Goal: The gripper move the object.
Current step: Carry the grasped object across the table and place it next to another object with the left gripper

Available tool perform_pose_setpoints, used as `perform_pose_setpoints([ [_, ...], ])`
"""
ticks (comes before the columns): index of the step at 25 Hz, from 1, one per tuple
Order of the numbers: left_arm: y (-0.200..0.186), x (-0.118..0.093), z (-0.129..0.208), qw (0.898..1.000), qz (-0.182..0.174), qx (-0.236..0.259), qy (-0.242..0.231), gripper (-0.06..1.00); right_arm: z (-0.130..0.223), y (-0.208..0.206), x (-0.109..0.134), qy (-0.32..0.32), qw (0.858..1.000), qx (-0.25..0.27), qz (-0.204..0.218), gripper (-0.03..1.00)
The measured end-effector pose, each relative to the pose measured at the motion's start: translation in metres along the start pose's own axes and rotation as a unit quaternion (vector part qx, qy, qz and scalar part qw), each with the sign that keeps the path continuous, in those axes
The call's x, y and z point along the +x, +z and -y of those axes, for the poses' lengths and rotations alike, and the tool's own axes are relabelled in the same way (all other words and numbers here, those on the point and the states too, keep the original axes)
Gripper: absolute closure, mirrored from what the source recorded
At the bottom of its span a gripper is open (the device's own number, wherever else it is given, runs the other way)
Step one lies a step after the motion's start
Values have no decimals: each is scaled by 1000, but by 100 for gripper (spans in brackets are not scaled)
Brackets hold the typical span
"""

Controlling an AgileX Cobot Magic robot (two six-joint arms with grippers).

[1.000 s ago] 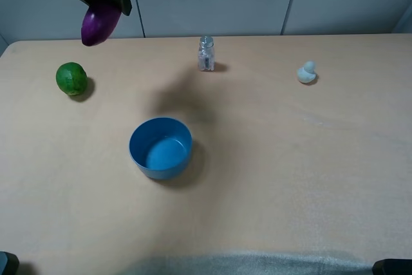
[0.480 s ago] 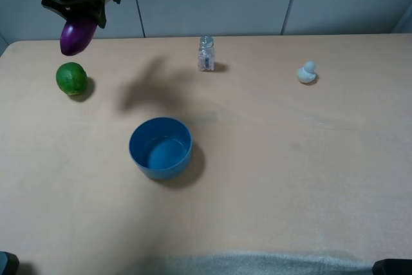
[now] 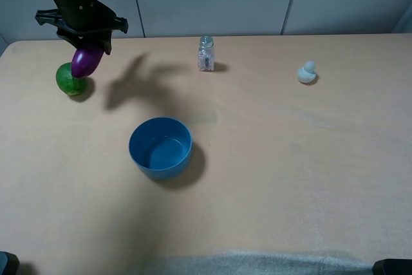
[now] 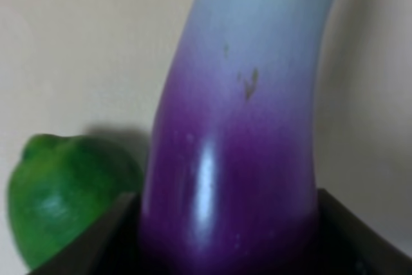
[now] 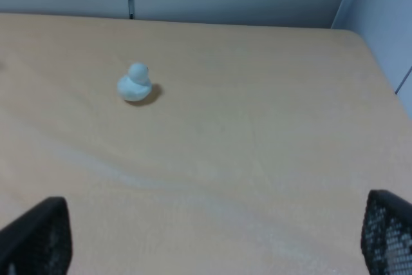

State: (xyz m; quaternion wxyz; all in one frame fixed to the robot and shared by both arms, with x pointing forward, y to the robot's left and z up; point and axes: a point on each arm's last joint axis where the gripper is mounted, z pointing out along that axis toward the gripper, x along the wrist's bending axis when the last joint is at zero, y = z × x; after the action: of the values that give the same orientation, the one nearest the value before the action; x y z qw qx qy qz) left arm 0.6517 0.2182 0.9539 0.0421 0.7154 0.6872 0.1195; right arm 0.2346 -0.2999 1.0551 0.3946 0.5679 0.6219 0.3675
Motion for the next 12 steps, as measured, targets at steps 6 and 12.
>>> perform_pose_setpoints([
  [6,21,-5,-1,1000,7,7,-9,34,0,0,0,0,1000,0,0,29],
  [12,34,-8,-1,1000,11,6,-17,34,0,0,0,0,1000,0,0,29],
])
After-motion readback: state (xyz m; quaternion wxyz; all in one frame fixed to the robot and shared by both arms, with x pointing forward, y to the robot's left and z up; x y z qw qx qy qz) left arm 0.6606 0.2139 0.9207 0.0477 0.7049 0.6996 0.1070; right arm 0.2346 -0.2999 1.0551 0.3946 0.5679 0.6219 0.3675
